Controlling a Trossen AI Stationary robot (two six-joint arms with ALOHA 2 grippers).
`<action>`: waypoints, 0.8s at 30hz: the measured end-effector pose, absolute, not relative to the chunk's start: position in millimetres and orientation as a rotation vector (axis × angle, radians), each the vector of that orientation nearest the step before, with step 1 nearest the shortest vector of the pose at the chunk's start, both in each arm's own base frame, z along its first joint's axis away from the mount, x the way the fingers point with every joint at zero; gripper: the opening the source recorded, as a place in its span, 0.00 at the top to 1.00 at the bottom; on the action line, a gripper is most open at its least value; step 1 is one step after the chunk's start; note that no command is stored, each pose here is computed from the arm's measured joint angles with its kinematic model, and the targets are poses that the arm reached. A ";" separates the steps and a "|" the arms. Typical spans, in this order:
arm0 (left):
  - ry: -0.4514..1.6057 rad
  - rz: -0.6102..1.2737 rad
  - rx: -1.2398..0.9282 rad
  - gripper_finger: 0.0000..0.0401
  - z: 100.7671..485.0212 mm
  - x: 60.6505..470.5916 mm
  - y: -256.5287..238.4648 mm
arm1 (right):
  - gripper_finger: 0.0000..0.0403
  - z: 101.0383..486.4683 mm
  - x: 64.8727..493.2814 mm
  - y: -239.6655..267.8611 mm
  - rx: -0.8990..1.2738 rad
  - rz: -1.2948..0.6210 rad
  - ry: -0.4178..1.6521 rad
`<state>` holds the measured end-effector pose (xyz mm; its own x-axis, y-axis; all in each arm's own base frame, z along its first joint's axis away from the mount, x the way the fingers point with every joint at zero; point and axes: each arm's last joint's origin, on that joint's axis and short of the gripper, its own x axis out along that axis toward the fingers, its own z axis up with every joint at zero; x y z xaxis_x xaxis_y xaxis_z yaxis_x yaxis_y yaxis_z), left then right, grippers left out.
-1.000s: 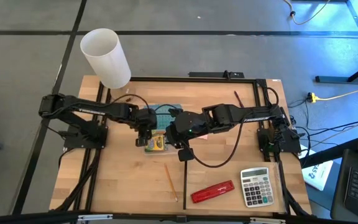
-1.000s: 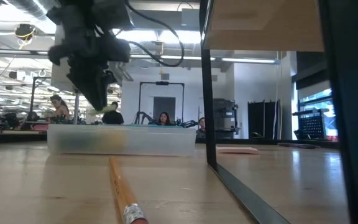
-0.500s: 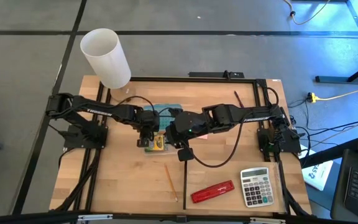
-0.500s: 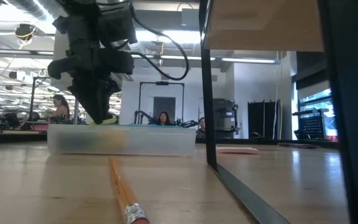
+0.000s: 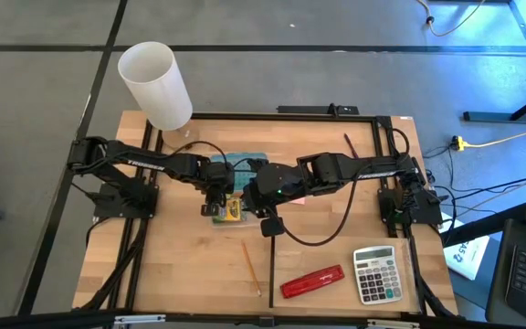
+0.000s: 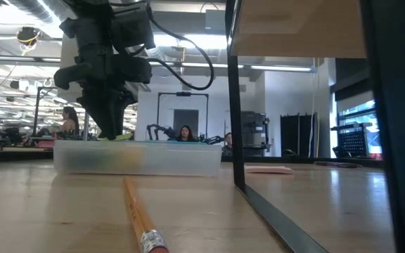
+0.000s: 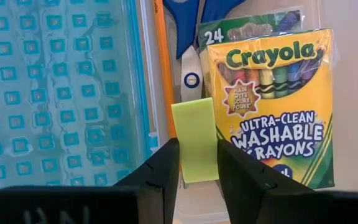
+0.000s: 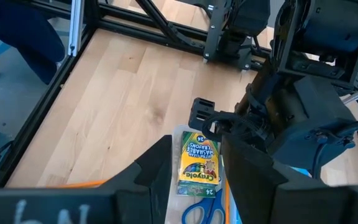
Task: Pack school essentials
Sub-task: Put the yellow eraser into the blue supply box
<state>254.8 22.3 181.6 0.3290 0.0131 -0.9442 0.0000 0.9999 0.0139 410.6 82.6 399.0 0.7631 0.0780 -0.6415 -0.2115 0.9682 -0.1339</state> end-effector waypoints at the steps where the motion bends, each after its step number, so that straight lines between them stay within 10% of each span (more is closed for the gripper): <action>1: 1.236 0.009 0.012 0.76 181.5 254.8 22.3 | 0.65 399.0 410.6 82.6 -0.204 0.159 0.686; 24: 1.239 0.022 0.050 0.76 181.5 254.6 23.1 | 0.65 398.9 410.7 82.6 -0.204 0.158 0.686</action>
<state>254.6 23.1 181.5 0.3261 0.0440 -0.9443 0.0098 0.9987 0.0500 410.7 82.6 398.9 0.7632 0.0778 -0.6415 -0.2115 0.9681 -0.1342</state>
